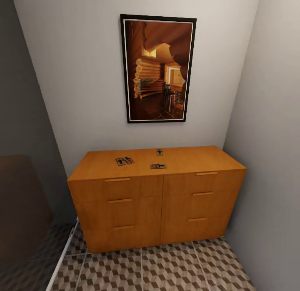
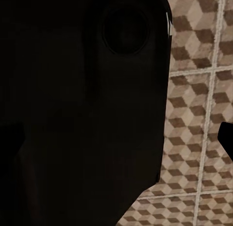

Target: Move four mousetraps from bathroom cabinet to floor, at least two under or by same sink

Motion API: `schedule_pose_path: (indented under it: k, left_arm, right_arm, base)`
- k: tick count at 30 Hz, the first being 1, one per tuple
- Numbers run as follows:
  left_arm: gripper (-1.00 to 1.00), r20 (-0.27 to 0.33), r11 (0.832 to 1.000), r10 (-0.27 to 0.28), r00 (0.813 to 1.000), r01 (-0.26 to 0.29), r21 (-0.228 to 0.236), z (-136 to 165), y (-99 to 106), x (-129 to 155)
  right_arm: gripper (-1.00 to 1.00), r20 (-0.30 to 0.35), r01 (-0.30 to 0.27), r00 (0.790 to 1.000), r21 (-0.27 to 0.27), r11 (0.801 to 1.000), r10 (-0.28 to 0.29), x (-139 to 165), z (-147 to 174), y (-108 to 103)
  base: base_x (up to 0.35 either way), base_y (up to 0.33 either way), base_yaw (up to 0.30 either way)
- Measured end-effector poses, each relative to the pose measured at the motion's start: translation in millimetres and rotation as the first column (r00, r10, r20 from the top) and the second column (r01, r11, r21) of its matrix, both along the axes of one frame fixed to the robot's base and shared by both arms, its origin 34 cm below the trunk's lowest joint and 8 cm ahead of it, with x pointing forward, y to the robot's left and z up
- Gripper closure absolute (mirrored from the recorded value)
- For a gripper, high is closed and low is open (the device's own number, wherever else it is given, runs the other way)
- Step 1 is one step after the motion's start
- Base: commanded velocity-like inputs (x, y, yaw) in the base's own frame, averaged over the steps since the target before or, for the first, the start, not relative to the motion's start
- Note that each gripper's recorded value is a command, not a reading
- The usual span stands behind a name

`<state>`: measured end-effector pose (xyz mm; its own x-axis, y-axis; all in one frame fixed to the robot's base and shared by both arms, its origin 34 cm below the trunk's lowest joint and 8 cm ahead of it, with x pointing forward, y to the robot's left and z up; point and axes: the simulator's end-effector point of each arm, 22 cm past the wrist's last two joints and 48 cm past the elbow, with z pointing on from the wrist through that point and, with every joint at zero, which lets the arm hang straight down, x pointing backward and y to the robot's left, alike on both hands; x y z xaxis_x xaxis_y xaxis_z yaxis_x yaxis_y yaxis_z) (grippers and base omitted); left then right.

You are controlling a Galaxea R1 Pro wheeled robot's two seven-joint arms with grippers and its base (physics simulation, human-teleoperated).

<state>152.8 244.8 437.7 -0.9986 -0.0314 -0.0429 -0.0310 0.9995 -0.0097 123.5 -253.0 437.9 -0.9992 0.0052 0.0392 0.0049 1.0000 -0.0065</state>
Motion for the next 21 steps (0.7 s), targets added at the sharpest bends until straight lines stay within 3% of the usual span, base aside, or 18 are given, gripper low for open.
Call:
schedule_pose_path:
  k: [10,15,21]
  left_arm:
    - [-1.00,0.023,1.000,-0.004,1.000,0.004,0.007,0,1,12]
    - [-1.00,0.129,1.000,0.007,0.992,-0.008,0.010,6,4,65]
    - [-1.00,0.222,1.000,0.028,0.975,-0.030,0.006,17,5,117]
  right_arm:
    - [-1.00,-0.002,-0.017,1.000,0.001,1.000,0.017,0,0,0]
    - [-1.00,0.032,-0.024,0.999,-0.003,1.000,0.024,18,0,-5]
    - [-1.00,0.129,-0.022,0.991,-0.012,1.000,0.023,75,3,-11]
  base:
    - [0.000,0.000,0.000]
    - [0.000,0.000,0.000]
    - [0.000,0.000,0.000]
